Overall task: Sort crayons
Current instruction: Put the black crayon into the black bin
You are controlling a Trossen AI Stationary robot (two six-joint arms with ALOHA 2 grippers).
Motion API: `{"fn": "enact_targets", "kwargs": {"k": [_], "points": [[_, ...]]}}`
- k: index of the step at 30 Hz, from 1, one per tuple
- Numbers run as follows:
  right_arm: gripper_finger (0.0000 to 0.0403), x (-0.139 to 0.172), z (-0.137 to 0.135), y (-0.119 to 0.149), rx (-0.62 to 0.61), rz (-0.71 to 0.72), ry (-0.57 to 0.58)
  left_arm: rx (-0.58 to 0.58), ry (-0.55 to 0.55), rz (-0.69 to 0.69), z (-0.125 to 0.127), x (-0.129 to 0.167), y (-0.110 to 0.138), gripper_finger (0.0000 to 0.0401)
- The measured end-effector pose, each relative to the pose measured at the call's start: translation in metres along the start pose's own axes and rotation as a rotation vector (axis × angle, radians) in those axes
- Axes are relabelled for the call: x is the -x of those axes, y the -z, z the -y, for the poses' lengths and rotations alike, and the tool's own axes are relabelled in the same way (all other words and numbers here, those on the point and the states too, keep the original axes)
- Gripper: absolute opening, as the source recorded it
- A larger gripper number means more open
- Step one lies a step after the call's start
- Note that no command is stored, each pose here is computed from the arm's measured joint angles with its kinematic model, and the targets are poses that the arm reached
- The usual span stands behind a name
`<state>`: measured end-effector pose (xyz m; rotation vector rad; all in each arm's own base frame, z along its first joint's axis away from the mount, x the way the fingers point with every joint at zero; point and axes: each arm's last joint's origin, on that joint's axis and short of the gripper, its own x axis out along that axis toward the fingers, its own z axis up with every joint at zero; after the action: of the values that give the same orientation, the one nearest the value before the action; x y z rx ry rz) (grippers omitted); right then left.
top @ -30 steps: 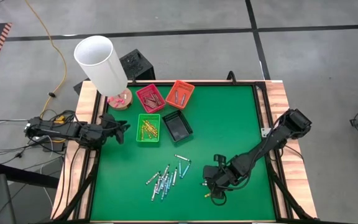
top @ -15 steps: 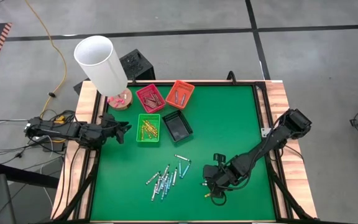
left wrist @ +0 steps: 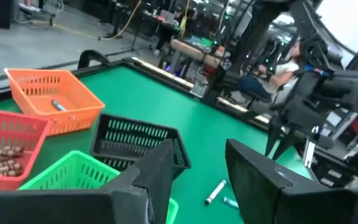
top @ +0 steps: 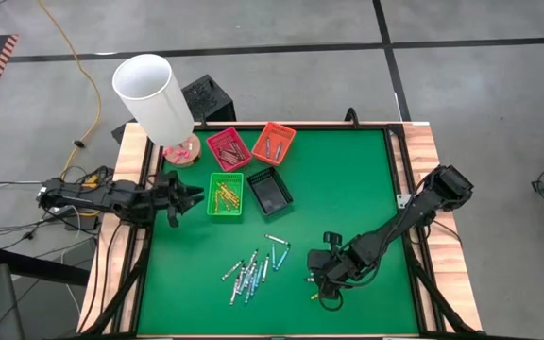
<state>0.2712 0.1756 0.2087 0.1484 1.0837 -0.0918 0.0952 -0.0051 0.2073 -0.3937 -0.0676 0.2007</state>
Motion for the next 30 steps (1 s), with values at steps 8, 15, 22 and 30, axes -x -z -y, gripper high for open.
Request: {"fn": "enact_targets", "kwargs": {"k": [8, 15, 22, 30], "points": [[0.0067, 0.0, 0.001, -0.0008, 0.01, 0.03, 0.035, -0.018, 0.079, -0.082, 0.001, 0.0002, 0.0055, 0.0137], [0.0067, 0.0001, 0.0016, -0.0013, 0.011, 0.047, 0.056, -0.044, 0.123, -0.099, 0.0022, 0.0004, 0.006, 0.0137], [0.0067, 0.0001, 0.0016, -0.0013, 0.003, 0.047, 0.055, -0.115, 0.126, -0.093, 0.0022, 0.0004, 0.0059, 0.0137], [0.0067, 0.0001, 0.001, -0.002, -0.001, 0.054, 0.049, -0.18, 0.085, -0.058, 0.001, 0.0013, 0.0039, 0.0137]]}}
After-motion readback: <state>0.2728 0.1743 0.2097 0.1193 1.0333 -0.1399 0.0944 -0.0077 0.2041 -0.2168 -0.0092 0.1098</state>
